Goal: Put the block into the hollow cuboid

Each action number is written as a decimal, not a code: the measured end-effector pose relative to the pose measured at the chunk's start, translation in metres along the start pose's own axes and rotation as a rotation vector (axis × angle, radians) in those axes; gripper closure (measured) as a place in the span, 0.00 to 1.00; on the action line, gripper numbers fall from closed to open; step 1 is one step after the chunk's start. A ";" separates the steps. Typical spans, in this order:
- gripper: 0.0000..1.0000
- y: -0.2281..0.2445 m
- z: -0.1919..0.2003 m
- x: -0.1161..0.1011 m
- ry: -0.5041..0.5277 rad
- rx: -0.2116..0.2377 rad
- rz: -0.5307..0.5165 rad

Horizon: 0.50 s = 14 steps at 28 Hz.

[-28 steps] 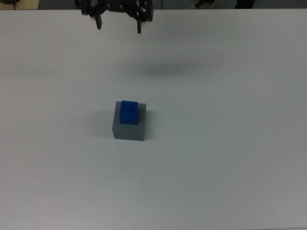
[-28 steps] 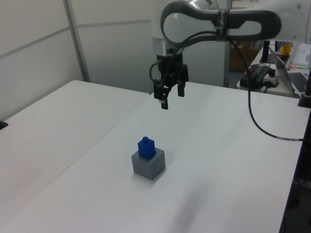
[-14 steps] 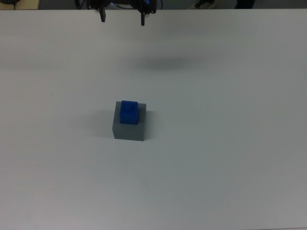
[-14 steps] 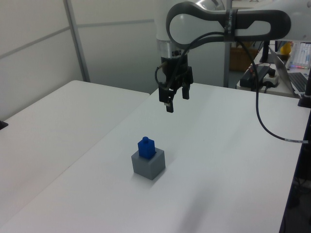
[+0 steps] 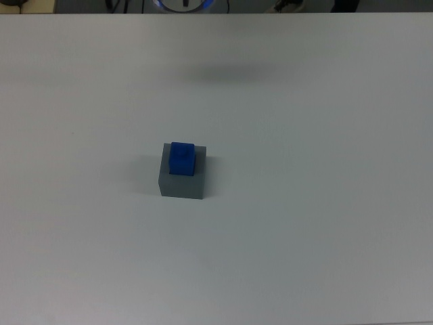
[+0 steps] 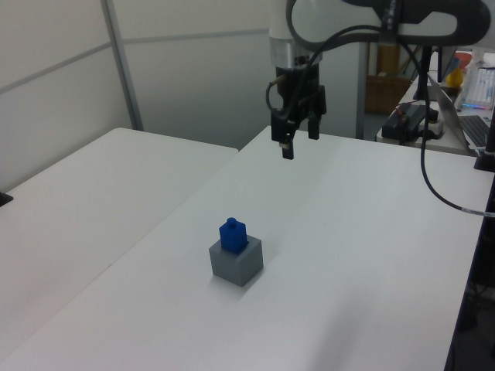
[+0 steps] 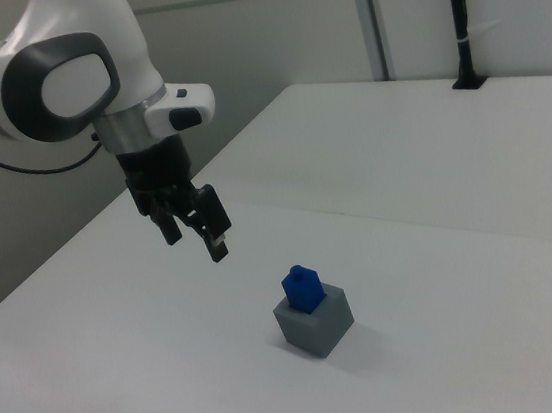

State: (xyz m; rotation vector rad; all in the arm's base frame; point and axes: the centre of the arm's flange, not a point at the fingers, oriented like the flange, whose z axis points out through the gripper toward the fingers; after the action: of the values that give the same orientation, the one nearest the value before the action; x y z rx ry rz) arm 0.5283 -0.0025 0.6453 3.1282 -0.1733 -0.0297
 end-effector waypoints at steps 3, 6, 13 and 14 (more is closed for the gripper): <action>0.00 0.001 -0.004 -0.004 0.003 0.001 -0.014; 0.00 0.001 -0.006 -0.005 0.005 0.002 -0.022; 0.00 0.001 -0.005 -0.005 0.004 0.004 -0.050; 0.00 0.001 -0.005 -0.005 0.004 0.004 -0.060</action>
State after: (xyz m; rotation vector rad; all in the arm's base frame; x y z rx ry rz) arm 0.5235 -0.0030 0.6507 3.1368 -0.0799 -0.0237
